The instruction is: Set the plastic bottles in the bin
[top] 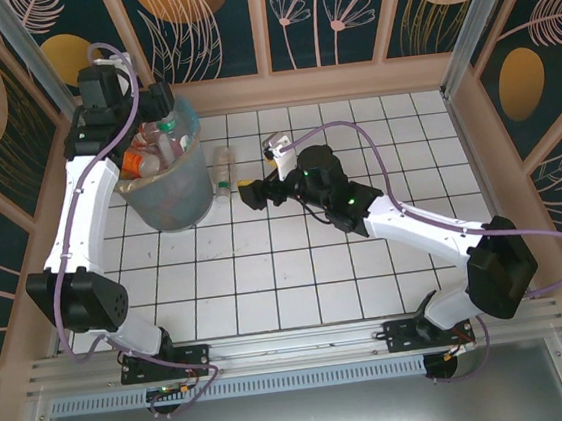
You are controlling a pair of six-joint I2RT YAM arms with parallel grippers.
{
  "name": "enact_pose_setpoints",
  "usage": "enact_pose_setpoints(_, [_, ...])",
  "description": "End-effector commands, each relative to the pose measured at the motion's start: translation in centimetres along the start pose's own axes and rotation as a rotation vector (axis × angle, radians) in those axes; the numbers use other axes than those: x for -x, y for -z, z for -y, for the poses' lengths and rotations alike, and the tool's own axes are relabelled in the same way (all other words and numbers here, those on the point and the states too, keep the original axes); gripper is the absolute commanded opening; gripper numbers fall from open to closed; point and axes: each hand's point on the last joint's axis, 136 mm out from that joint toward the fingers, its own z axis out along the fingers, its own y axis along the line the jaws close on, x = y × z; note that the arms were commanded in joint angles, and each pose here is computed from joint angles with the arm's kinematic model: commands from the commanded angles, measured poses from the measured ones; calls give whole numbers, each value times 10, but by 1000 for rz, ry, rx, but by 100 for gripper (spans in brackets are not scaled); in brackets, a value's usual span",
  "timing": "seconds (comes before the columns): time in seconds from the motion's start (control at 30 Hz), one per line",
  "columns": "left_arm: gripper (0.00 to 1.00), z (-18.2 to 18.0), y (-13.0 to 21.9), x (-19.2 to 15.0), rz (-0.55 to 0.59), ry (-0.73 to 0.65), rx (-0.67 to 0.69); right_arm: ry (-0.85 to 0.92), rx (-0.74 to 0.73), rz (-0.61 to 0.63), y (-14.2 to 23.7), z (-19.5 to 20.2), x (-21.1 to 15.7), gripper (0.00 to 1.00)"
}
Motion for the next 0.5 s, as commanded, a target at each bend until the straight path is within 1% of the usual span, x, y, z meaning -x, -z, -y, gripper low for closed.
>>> enact_pose_setpoints(0.0, [73,5,-2,2,-15,26,-27,5,23,29,-1,-7,15,96])
enact_pose_setpoints(0.03, [72,8,-1,3,-13,26,-44,4,23,29,-1,-7,15,96])
enact_pose_setpoints(0.13, [58,19,4,3,-9,25,-111,5,24,22,-2,-7,14,96])
enact_pose_setpoints(0.23, [43,20,3,-1,-9,33,-122,5,27,16,-4,-7,11,96])
enact_pose_setpoints(0.27, [39,20,2,-3,-18,34,-124,4,29,14,-5,-8,11,96])
enact_pose_setpoints(0.47, [38,29,0,-7,-41,43,-177,3,41,-4,-11,-10,10,96])
